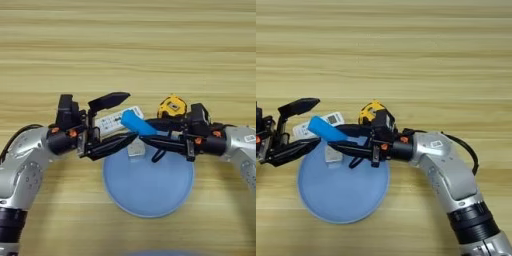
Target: Move the objects on the table
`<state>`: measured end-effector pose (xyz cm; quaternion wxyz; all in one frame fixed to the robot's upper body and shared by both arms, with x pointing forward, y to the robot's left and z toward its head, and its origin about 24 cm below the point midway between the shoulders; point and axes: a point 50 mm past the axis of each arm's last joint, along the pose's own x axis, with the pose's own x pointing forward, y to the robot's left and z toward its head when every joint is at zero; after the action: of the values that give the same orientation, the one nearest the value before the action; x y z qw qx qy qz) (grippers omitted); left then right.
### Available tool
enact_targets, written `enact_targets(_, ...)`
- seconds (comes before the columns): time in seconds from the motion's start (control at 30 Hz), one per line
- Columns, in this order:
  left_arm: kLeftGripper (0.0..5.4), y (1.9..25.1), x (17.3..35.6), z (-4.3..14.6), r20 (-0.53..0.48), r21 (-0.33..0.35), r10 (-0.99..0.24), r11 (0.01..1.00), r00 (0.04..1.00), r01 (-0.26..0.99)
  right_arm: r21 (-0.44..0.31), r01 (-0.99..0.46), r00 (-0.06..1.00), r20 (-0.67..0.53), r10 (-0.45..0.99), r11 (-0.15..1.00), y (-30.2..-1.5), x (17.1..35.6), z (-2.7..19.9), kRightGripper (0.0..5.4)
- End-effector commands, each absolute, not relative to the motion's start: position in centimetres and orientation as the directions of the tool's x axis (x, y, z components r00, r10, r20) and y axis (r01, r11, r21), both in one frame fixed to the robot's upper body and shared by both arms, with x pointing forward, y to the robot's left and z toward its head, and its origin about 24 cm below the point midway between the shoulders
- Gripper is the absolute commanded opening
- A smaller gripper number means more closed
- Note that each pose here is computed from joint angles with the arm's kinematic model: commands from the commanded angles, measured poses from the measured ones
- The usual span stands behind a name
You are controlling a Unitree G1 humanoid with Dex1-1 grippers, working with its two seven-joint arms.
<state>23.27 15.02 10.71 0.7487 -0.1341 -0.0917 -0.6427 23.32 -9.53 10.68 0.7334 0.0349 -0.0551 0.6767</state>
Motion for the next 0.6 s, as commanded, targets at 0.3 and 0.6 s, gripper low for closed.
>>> enact_targets(0.3, 5.22, 14.3, 23.27, 10.67, 0.284, -0.048, -0.953, 0.095, 0.105, 0.994, -0.018, -0.999, 0.04, 0.161, 0.986, 0.044, -8.93, 22.85, 11.36, 1.42)
enact_targets(0.6, 4.31, 14.21, 23.05, 10.73, 0.292, -0.04, -0.952, 0.08, 0.089, 0.996, -0.013, -0.999, 0.041, 0.169, 0.985, 0.044, -8.94, 22.86, 11.42, 1.42)
